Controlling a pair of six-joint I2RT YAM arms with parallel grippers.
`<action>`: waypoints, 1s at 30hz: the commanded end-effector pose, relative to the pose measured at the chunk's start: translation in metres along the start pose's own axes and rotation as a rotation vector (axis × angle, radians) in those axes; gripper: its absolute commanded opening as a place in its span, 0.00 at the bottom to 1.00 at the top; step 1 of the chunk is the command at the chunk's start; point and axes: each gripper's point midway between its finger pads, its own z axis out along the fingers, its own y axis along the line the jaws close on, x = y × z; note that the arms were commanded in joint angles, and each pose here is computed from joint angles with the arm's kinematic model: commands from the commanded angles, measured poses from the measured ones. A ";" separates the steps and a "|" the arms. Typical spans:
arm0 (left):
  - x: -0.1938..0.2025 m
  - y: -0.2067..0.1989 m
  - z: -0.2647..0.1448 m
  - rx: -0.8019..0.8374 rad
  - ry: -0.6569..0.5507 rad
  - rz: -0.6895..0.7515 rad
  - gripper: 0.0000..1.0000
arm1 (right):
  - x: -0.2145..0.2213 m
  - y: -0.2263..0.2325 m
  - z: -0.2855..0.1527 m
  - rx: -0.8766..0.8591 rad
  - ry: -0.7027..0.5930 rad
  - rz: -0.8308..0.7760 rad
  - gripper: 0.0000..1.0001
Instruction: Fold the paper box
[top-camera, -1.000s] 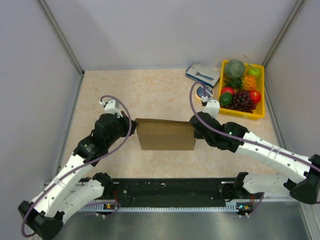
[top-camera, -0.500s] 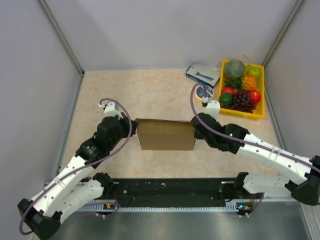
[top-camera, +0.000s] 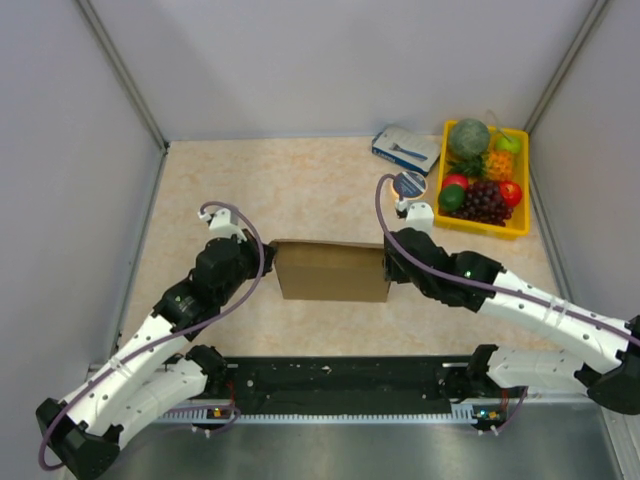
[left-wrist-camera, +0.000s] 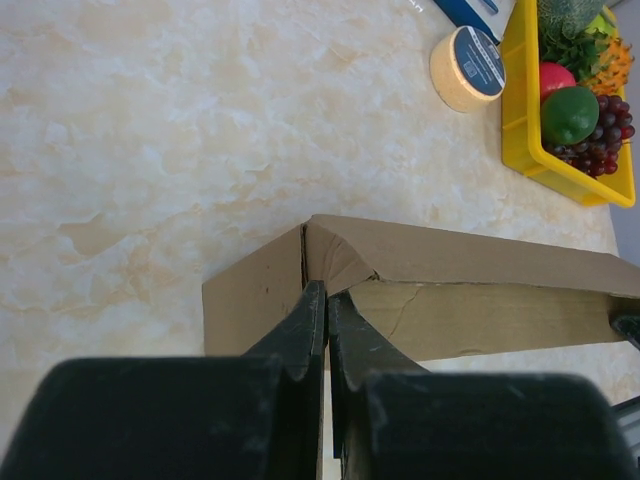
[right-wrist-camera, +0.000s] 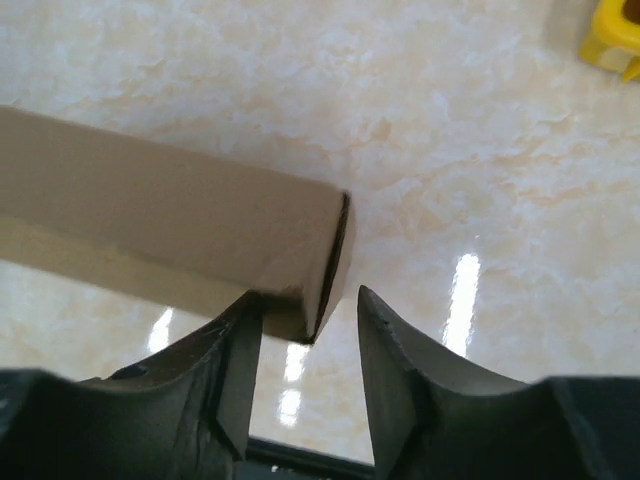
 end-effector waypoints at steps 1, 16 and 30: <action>0.078 0.050 -0.004 -0.137 0.260 0.054 0.00 | 0.003 0.024 -0.036 -0.165 0.150 -0.080 0.49; 0.073 0.048 -0.006 -0.106 0.212 0.034 0.00 | -0.126 0.185 -0.033 -0.752 0.097 0.452 0.38; 0.069 0.021 -0.017 0.048 0.223 0.053 0.39 | -0.036 0.183 0.026 -0.791 0.288 0.544 0.18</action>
